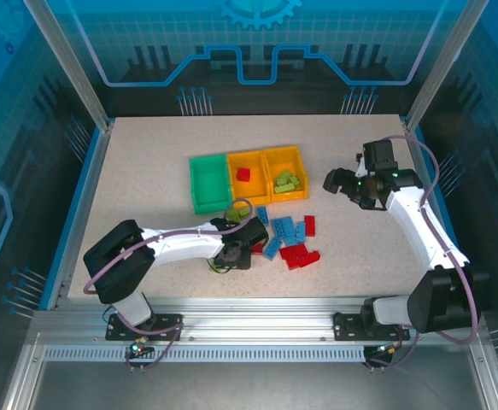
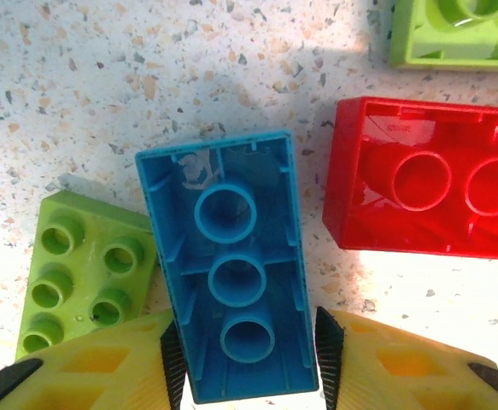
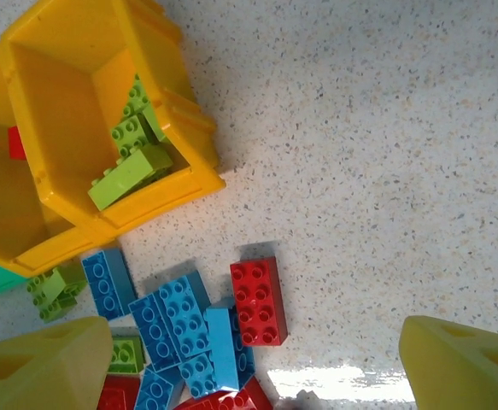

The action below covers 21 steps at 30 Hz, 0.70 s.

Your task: Sort the legos into containers by color

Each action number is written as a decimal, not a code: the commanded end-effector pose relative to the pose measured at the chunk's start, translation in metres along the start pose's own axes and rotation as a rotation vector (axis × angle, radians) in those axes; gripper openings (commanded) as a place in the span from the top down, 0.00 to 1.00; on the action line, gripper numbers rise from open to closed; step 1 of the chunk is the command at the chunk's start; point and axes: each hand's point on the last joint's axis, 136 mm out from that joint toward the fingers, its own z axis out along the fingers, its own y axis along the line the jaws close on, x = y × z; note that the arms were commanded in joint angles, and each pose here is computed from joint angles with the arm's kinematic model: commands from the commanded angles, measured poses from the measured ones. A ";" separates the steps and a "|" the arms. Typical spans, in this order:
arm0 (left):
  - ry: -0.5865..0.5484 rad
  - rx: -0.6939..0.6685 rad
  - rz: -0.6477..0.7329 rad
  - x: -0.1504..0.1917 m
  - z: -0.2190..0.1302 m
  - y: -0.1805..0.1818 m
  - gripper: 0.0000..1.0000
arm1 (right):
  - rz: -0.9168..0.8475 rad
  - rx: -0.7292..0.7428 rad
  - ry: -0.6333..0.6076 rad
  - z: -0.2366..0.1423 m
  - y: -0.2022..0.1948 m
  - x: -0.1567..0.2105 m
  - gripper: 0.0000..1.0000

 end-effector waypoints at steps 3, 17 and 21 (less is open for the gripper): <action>-0.020 -0.021 -0.016 -0.003 0.000 0.001 0.53 | 0.003 -0.002 0.026 0.001 -0.007 0.011 0.11; -0.065 -0.006 -0.014 -0.016 -0.015 -0.005 0.75 | -0.083 0.019 0.031 -0.002 0.000 0.041 0.13; -0.112 -0.009 -0.012 -0.026 -0.033 -0.002 0.76 | -0.114 0.040 0.079 0.005 0.007 0.066 0.14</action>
